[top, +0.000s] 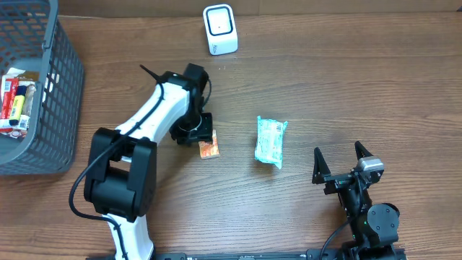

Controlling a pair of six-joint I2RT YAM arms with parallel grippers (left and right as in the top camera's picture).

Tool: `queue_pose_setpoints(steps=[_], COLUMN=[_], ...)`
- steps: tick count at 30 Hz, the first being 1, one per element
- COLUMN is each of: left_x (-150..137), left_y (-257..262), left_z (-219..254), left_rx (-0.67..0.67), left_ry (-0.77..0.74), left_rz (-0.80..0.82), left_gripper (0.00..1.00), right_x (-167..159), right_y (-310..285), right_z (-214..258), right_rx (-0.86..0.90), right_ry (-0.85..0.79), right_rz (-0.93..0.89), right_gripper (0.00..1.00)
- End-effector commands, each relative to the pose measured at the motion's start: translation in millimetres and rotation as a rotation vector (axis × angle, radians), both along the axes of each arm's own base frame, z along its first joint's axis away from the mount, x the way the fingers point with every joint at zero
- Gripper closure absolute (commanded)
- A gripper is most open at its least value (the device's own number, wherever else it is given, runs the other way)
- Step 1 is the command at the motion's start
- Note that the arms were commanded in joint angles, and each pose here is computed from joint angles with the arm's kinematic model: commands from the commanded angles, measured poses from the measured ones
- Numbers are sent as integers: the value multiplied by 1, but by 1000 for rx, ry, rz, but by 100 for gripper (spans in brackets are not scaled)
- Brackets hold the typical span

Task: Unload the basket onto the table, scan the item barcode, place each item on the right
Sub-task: 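Place the orange Kleenex pack on the table left of the wipes, then grasp the green wipes pack with the left gripper and lift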

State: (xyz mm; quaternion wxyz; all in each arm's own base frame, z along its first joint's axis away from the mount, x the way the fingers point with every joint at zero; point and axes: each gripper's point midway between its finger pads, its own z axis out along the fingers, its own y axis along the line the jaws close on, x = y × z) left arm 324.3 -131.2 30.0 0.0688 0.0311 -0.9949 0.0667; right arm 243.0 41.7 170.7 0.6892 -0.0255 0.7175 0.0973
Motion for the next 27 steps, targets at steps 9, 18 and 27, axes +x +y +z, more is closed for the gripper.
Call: queue_pose_setpoints(steps=[9,18,27], left_x=[13,5,-8], left_y=[-2,4,8], left_z=[52,83,38], left_rx=[-82,-107,-157], left_ry=[-147,-243,-211], left_rz=[-41,-31,-1], left_gripper=[62,65,71], right_x=[0,0,0], right_y=[-3,-3,-2], right_z=[-1,-1,-1], right_rx=[9,9,9], right_ry=[-6,-6,-6], right_rz=[-12,-12,-12], right_gripper=[0,0,0])
